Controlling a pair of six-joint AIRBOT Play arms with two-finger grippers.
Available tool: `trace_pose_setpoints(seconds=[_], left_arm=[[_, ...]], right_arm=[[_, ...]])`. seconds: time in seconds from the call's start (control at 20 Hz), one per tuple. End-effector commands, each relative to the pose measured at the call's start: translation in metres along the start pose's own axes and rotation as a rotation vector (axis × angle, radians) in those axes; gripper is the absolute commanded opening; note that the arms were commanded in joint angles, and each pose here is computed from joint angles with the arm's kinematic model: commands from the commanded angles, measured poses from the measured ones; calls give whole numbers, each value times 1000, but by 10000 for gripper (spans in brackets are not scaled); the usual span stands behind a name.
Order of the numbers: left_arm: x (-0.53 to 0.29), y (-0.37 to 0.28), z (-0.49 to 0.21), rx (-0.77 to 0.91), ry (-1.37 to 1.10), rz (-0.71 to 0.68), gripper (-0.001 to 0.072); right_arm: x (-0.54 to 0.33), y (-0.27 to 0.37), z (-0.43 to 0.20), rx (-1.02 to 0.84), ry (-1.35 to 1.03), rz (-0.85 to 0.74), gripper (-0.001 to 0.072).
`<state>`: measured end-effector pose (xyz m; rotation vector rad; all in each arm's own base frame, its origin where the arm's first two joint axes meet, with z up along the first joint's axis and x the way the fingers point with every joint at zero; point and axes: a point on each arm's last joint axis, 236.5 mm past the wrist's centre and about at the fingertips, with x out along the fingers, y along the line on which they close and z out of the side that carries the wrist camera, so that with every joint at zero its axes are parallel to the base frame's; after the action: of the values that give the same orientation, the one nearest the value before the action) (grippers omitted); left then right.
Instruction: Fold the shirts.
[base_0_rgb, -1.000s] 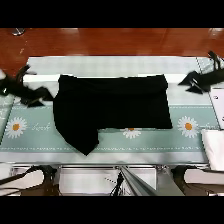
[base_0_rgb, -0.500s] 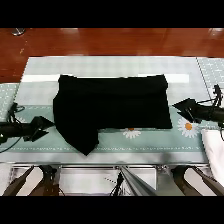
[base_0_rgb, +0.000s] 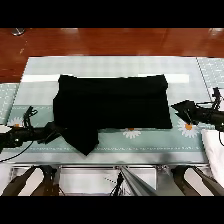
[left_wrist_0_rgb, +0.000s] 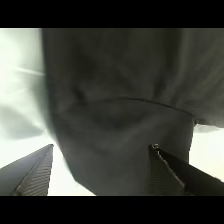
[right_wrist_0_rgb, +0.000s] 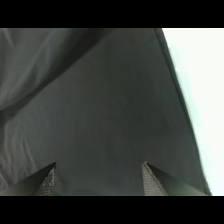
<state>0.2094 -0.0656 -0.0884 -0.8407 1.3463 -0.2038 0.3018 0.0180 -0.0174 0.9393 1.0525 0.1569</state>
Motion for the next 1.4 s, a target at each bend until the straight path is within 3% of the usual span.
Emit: trace_pose_setpoints(seconds=[0.0, 0.15, 0.2, 0.25, 0.35, 0.45, 0.6, 0.9, 1.15, 1.2, 1.25, 1.3, 1.35], left_arm=[[15, 2, -11, 30, 27, 15, 703], [25, 6, -16, -11, 45, 9, 697], [26, 1, -13, -7, 36, -17, 573], [26, -5, -11, -3, 28, -44, 346], [26, -14, -8, 25, 20, -77, 21], [22, -20, -8, 43, 33, -94, 19], [14, -30, 1, 72, 25, -109, 20], [11, -33, 5, 82, 18, -111, 20], [11, -33, 5, 82, 18, -111, 20], [11, -33, 5, 82, 18, -111, 20], [11, -33, 5, 81, 18, -111, 20], [11, -33, 5, 84, 17, -111, 20], [9, -35, 7, 89, 15, -114, 20]], right_arm=[[0, 2, 1, 9, -8, 7, 620], [0, 1, 2, 15, -10, 7, 621], [0, 0, 4, 17, -20, 2, 621], [-1, -5, 11, 17, -47, -17, 621], [-11, -27, 32, 82, -133, -72, 621], [-21, -64, 30, 148, -129, -181, 620], [-23, -104, -33, 189, 126, -331, 620], [8, -89, -73, 179, 308, -256, 620], [42, -67, -44, 132, 286, -214, 620], [47, -63, -42, 115, 299, -214, 579], [51, -59, -39, 90, 309, -213, 377], [53, -54, -36, 45, 315, -205, 128], [54, -46, -33, -19, 324, -192, 26]])
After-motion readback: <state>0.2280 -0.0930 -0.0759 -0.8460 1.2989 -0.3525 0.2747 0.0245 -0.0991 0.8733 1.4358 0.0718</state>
